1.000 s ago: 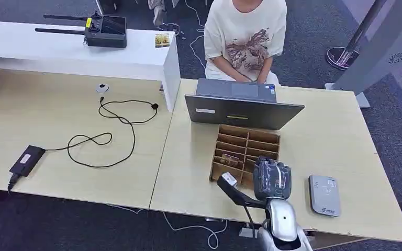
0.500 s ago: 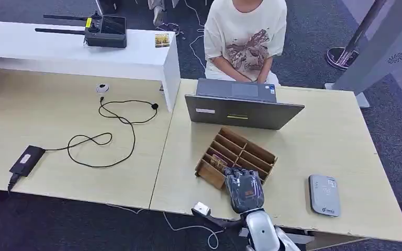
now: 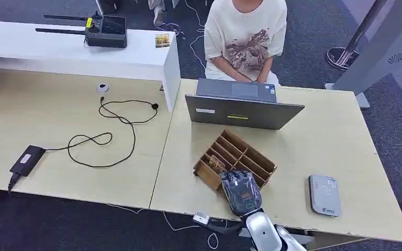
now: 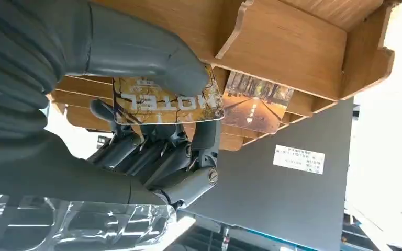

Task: Pass the card to the sensor for recognition and then transmit it.

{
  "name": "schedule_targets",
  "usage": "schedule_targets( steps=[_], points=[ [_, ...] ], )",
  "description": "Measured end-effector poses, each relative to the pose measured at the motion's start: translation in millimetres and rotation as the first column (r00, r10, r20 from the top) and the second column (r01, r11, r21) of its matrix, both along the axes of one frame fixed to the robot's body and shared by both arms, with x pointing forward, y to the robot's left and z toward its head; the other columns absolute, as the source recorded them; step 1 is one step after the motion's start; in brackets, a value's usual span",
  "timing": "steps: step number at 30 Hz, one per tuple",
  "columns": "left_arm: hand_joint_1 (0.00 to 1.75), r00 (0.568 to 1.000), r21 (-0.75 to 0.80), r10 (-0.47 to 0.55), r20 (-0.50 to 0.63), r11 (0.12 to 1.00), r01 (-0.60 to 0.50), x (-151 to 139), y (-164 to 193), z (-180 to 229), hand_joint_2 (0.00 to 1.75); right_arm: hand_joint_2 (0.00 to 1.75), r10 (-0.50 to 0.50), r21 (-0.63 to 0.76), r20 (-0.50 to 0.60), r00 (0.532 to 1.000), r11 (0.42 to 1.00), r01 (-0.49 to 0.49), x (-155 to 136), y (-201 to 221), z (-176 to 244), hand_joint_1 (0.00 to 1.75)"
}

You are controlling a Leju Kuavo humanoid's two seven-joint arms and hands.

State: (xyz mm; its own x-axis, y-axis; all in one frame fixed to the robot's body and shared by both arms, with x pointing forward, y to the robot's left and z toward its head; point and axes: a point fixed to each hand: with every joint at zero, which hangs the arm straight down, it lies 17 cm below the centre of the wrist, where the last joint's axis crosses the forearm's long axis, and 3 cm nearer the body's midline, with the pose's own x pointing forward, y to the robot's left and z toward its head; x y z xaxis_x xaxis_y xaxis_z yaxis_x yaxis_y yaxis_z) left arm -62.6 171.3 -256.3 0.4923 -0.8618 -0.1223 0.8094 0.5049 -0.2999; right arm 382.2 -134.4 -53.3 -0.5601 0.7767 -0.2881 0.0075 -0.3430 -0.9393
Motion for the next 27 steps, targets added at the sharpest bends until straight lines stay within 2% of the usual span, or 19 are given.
schedule_targets(
  steps=[5,15,17,27],
  points=[
    [0.0,1.0,-0.002,0.008,-0.002,1.0,-0.008,-0.2,-0.7,0.2,0.0,1.75,-0.012,0.002,0.025,1.0,1.0,0.012,10.7,-6.5,9.1,1.68],
    [0.0,1.0,0.0,0.02,0.001,1.0,-0.02,0.0,-1.8,-0.1,0.0,1.75,-0.015,0.038,0.09,0.996,0.999,0.012,26.0,-5.4,39.0,1.64],
    [0.0,1.0,0.0,0.022,0.001,1.0,-0.022,0.0,-2.0,-0.1,0.0,1.75,-0.01,0.048,0.106,0.994,0.999,0.005,27.6,-2.8,46.9,1.69],
    [0.0,1.0,0.002,0.03,0.003,1.0,-0.03,0.3,-2.3,-0.4,0.0,1.75,0.104,0.119,0.134,0.985,0.986,-0.12,18.5,21.6,83.9,1.71]
  ],
)
